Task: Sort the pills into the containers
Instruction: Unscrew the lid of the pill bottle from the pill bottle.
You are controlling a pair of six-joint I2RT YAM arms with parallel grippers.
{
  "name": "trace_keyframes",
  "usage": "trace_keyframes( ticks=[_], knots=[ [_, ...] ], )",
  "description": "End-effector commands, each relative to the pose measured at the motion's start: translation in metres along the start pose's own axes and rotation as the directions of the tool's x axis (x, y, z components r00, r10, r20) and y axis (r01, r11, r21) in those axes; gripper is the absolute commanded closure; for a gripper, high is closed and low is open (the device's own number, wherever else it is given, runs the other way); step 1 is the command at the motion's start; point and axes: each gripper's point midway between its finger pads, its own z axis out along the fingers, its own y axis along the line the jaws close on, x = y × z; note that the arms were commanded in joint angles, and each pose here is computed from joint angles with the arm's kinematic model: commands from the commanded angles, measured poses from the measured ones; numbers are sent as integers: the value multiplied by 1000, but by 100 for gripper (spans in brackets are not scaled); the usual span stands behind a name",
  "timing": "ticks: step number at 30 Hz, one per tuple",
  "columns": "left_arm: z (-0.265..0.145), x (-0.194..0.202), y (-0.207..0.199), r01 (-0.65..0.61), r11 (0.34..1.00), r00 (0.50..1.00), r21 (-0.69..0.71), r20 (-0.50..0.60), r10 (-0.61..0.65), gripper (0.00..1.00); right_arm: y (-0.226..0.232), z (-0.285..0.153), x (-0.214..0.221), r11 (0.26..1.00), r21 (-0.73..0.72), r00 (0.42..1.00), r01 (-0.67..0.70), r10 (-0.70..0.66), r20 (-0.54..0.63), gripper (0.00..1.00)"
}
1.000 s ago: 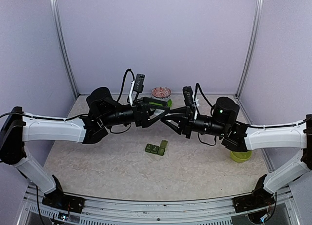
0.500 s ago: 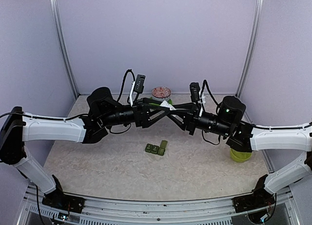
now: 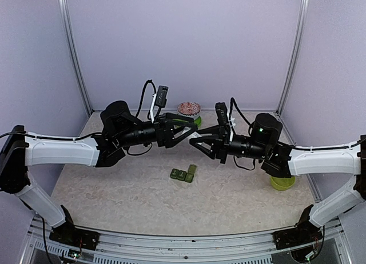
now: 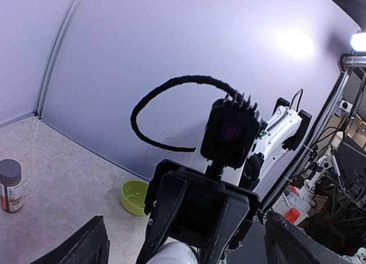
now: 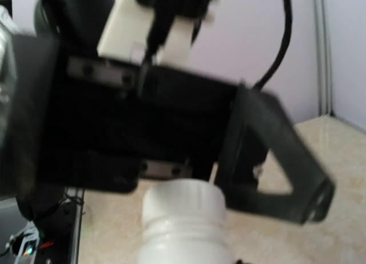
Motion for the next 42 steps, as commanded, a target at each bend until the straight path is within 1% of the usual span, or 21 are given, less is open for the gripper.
trace_keyframes(
  ticks=[1, 11, 14, 23, 29, 36, 39, 42],
  knots=[
    [4, -16, -9, -31, 999, 999, 35, 35, 30, 9, 8, 10, -4, 999, -50, 1000, -11, 12, 28, 79],
    [6, -8, -9, -25, 999, 1000, 43, 20, 24, 12, 2, 10, -3, 1000, -22, 999, -14, 15, 43, 79],
    [7, -8, -10, -27, 998, 999, 52, 19, 26, 15, -1, 10, -1, 1000, -7, 999, -20, 20, 41, 79],
    [6, -6, -13, -33, 997, 999, 65, 13, 33, 25, -21, 4, 4, 993, 107, 998, -44, 39, 44, 79],
    [4, -5, -12, -35, 998, 999, 59, 12, 34, 27, -29, -5, 1, 989, 140, 997, -55, 46, 63, 79],
    [2, -5, -9, -27, 999, 1000, 44, 15, 26, 29, -29, -10, -3, 988, 146, 997, -40, 30, 69, 79],
    [2, -5, -6, -20, 999, 1000, 37, 15, 20, 32, -29, -11, -3, 988, 147, 997, -39, 30, 68, 79],
    [2, -3, -3, -13, 1000, 1000, 27, 13, 13, 38, -29, -12, -3, 988, 148, 997, -39, 29, 70, 79]
  ],
)
